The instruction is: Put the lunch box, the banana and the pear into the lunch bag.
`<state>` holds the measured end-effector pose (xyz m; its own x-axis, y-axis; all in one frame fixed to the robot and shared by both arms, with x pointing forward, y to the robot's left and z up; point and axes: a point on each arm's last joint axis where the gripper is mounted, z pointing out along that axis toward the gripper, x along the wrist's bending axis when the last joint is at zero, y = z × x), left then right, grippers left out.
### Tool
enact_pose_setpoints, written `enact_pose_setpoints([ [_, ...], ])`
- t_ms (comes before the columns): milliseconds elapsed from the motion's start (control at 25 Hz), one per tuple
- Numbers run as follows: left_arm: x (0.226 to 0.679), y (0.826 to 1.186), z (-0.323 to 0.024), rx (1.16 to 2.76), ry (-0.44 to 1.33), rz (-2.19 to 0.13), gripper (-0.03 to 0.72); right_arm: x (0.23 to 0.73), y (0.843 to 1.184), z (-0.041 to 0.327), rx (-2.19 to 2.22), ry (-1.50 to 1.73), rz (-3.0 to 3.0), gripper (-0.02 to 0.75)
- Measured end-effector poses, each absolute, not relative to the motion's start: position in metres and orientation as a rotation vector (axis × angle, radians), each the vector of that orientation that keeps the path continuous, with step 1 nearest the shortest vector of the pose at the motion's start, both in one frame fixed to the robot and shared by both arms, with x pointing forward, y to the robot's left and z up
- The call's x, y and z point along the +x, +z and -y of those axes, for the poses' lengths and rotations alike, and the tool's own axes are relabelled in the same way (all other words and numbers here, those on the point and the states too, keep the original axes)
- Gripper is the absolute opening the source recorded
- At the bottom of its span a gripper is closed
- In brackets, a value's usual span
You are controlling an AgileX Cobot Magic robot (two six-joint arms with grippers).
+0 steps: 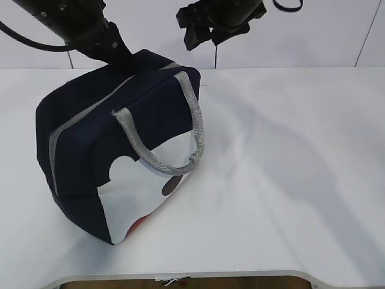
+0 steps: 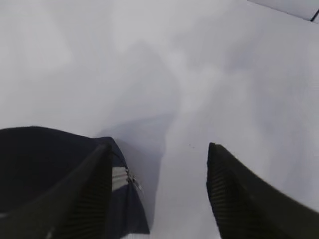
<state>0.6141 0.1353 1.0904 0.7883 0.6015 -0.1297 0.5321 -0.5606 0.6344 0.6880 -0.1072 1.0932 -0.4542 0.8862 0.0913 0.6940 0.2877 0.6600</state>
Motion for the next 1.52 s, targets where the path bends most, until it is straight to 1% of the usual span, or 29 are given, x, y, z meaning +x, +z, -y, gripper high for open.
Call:
enact_pose_setpoints([
  [120,0.620,1.087,-0.132,2.255,0.140,-0.837,-0.001,0.684,1.107,0.115,1.402,0.806,-2.290,0.482],
  [320,0.631,1.079,-0.125,2.161,0.141,-0.855,-0.001,0.675,1.111,0.126,1.412,0.604,-2.351,0.475],
  [440,0.637,1.077,-0.123,2.107,0.156,-0.878,-0.001,0.674,1.110,0.127,1.419,0.579,-2.365,0.461],
  [600,0.637,1.078,-0.122,2.092,0.158,-0.883,0.004,0.674,1.109,0.127,1.422,0.570,-2.367,0.456],
  [640,0.638,1.078,-0.122,2.089,0.159,-0.884,0.017,0.673,1.110,0.128,1.421,0.572,-2.366,0.456],
  [720,0.638,1.078,-0.122,2.079,0.157,-0.894,0.072,0.671,1.116,0.129,1.416,0.584,-2.357,0.455],
  [840,0.637,1.083,-0.123,2.060,0.171,-0.897,0.225,0.664,1.131,0.131,1.403,0.616,-2.335,0.455],
  [920,0.633,1.092,-0.124,2.052,0.183,-0.883,0.303,0.657,1.144,0.133,1.396,0.654,-2.322,0.455],
  [960,0.631,1.096,-0.126,2.052,0.181,-0.877,0.326,0.654,1.149,0.133,1.393,0.671,-2.316,0.455],
  [1080,0.622,1.107,-0.133,2.070,0.167,-0.874,0.348,0.644,1.164,0.135,1.387,0.726,-2.306,0.455],
  [1240,0.610,1.123,-0.152,2.139,0.200,-0.921,0.354,0.630,1.168,0.139,1.399,0.722,-2.326,0.455],
  [1400,0.589,1.140,-0.176,2.224,0.216,-1.033,0.356,0.607,1.167,0.148,1.421,0.681,-2.359,0.455],
  [1520,0.572,1.151,-0.186,2.261,0.188,-1.129,0.356,0.588,1.167,0.156,1.434,0.655,-2.378,0.455],
])
